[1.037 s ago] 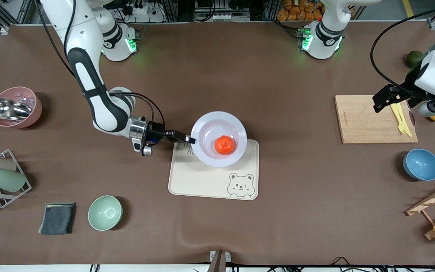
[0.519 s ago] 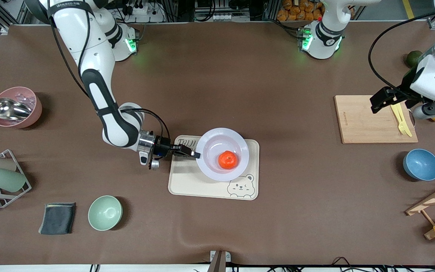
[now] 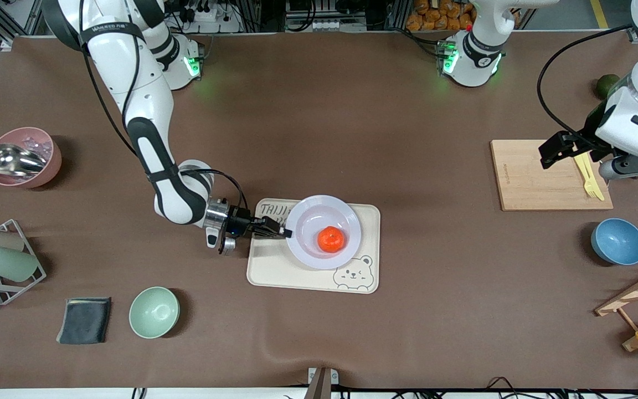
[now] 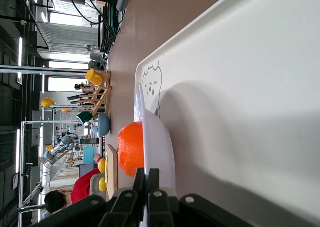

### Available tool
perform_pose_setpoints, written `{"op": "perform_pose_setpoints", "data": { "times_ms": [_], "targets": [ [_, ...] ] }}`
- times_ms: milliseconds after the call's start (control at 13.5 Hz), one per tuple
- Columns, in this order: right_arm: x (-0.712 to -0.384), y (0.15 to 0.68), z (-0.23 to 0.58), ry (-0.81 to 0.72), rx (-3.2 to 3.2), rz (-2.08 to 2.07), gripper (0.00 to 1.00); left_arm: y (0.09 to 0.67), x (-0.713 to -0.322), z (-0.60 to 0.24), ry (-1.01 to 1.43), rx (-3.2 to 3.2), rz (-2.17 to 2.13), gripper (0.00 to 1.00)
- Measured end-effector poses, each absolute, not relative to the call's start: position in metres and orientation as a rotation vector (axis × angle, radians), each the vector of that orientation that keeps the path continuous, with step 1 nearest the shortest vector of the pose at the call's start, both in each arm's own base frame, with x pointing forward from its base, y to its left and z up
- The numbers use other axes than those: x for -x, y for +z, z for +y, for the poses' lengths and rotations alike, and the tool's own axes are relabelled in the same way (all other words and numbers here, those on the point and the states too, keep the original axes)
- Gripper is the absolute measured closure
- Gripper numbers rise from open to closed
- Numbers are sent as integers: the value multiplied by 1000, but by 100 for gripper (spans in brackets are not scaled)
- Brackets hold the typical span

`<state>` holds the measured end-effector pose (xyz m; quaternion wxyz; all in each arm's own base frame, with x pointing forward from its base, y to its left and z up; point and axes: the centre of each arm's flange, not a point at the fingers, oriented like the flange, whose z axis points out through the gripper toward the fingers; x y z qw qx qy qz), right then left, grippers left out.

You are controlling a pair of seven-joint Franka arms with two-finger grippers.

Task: Place orange and plate with both arms
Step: 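Slide the white plate onto the bear tray with the right gripper, then open the right gripper to release the plate rim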

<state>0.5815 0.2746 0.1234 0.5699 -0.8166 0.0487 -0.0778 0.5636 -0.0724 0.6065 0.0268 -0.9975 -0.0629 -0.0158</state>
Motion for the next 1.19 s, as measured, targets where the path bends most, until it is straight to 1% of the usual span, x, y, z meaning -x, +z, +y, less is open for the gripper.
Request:
{"op": "perform_pose_setpoints", "data": {
  "times_ms": [148,222,296,444,815,1037,1185],
  "targets": [
    [-583,124,274,-186,1916,114,70,607,-564,-71,-51,3083,-177,0],
    [-583,124,274,-186,1916,114,58,607,-564,-70,-51,3083,-169,0],
    [-583,124,274,-187,1916,114,55,607,-564,-70,-50,3083,-157,0],
    [-583,124,273,-187,1917,114,52,609,-564,-69,-54,3084,-153,0],
    [-591,123,252,-198,1965,80,52,612,-564,-69,-63,3085,-153,0],
    [-595,122,239,-196,1991,54,52,612,-564,-68,-64,3085,-154,0],
    [-595,121,235,-167,2006,58,53,612,-564,-67,-62,3084,-157,0]
  ]
}}
